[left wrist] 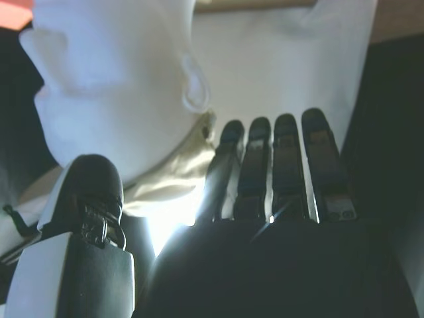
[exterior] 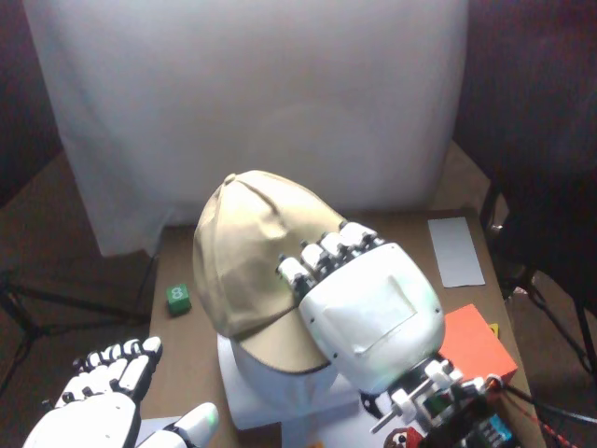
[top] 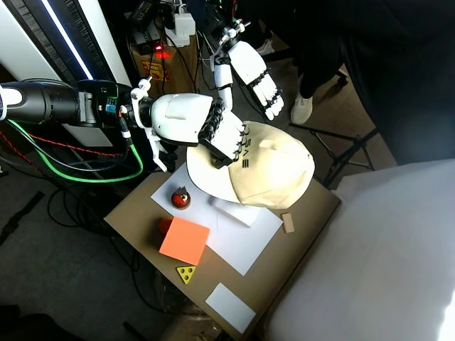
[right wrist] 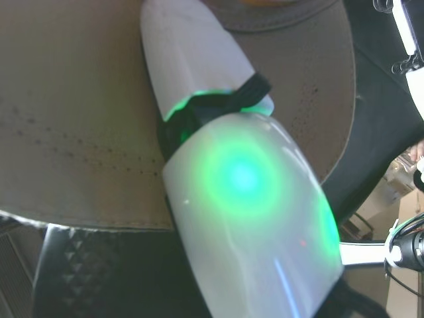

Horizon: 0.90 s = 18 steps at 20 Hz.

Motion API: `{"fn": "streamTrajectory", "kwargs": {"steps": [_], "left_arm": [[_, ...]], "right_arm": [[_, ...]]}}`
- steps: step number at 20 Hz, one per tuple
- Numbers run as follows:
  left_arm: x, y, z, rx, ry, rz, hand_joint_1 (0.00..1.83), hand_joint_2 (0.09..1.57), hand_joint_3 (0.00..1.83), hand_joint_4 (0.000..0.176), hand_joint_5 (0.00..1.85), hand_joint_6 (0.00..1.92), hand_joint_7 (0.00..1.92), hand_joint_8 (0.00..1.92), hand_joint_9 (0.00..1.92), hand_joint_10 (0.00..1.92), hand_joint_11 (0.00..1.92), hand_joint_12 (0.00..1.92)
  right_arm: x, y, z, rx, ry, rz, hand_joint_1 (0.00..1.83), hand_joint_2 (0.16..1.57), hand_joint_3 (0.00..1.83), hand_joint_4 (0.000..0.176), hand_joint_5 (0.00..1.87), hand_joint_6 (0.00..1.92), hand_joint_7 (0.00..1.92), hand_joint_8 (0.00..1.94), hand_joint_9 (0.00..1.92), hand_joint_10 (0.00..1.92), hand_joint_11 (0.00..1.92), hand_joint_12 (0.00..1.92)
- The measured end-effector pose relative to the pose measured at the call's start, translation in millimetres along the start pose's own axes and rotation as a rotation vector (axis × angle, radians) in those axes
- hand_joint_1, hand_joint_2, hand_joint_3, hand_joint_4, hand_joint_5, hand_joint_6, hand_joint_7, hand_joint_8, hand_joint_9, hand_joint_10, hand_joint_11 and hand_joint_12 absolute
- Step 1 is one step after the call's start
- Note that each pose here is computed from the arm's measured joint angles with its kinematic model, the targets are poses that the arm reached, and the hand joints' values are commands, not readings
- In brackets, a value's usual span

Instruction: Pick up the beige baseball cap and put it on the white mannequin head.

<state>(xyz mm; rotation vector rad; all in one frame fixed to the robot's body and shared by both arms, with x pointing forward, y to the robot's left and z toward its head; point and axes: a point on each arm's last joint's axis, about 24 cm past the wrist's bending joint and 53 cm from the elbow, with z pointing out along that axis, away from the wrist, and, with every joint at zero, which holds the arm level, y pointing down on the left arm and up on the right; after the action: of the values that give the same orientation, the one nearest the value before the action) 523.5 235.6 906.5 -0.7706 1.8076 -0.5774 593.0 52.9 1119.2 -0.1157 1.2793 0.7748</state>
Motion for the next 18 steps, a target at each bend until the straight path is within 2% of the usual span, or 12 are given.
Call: {"fn": "streamTrajectory", "kwargs": {"steps": [5, 6, 7, 8, 9, 16, 18], "left_arm": [[-0.7, 2.3, 0, -0.005, -0.001, -0.007, 0.00, 1.20, 0.00, 0.000, 0.06, 0.01, 0.03, 0.00, 0.01, 0.00, 0.03, 0.03], [-0.6, 1.7, 0, -0.002, -0.001, -0.007, 0.00, 1.20, 0.00, 0.000, 0.05, 0.00, 0.01, 0.00, 0.01, 0.00, 0.03, 0.03], [-0.1, 1.4, -1, -0.001, 0.001, -0.006, 0.00, 1.20, 0.00, 0.000, 0.05, 0.00, 0.01, 0.00, 0.00, 0.00, 0.02, 0.03], [-0.3, 2.1, -1, -0.002, 0.000, -0.005, 0.00, 1.20, 0.00, 0.000, 0.04, 0.00, 0.00, 0.00, 0.00, 0.00, 0.02, 0.03], [-1.3, 2.7, 0, 0.000, -0.001, -0.001, 0.00, 1.20, 0.00, 0.000, 0.04, 0.00, 0.00, 0.00, 0.00, 0.00, 0.02, 0.03], [-3.2, 4.8, 1, -0.003, -0.006, 0.002, 0.00, 1.20, 0.00, 0.000, 0.02, 0.00, 0.00, 0.00, 0.00, 0.00, 0.00, 0.02], [-3.1, 5.4, 1, -0.006, -0.006, 0.002, 0.00, 1.20, 0.00, 0.000, 0.04, 0.01, 0.00, 0.00, 0.00, 0.00, 0.01, 0.03]], "right_arm": [[14, 4.0, -7, -0.002, 0.057, -0.003, 1.37, 1.15, 0.00, 0.000, 0.84, 1.04, 0.94, 1.00, 0.87, 1.42, 0.85, 1.44], [15, 5.1, -7, -0.002, 0.060, -0.006, 1.46, 1.14, 0.00, 0.000, 0.85, 0.95, 0.94, 0.94, 0.86, 1.31, 0.85, 1.62], [16, 6.0, -9, -0.004, 0.064, -0.018, 1.48, 1.13, 0.00, 0.000, 0.85, 0.93, 0.94, 0.93, 0.86, 1.29, 0.84, 1.66], [18, 6.5, -12, -0.007, 0.066, -0.045, 1.39, 1.14, 0.00, 0.000, 0.85, 1.00, 0.95, 0.97, 0.87, 1.38, 0.84, 1.51], [21, 7.3, -14, -0.008, 0.070, -0.056, 1.38, 1.14, 0.00, 0.000, 0.84, 1.03, 0.95, 0.98, 0.87, 1.41, 0.84, 1.46], [23, 7.4, -15, -0.011, 0.070, -0.056, 1.37, 1.14, 0.00, 0.000, 0.85, 1.03, 0.96, 0.97, 0.87, 1.43, 0.86, 1.45], [23, 7.4, -15, -0.011, 0.070, -0.055, 1.37, 1.16, 0.00, 0.000, 0.81, 1.07, 0.91, 1.07, 0.86, 1.44, 0.87, 1.44]]}}
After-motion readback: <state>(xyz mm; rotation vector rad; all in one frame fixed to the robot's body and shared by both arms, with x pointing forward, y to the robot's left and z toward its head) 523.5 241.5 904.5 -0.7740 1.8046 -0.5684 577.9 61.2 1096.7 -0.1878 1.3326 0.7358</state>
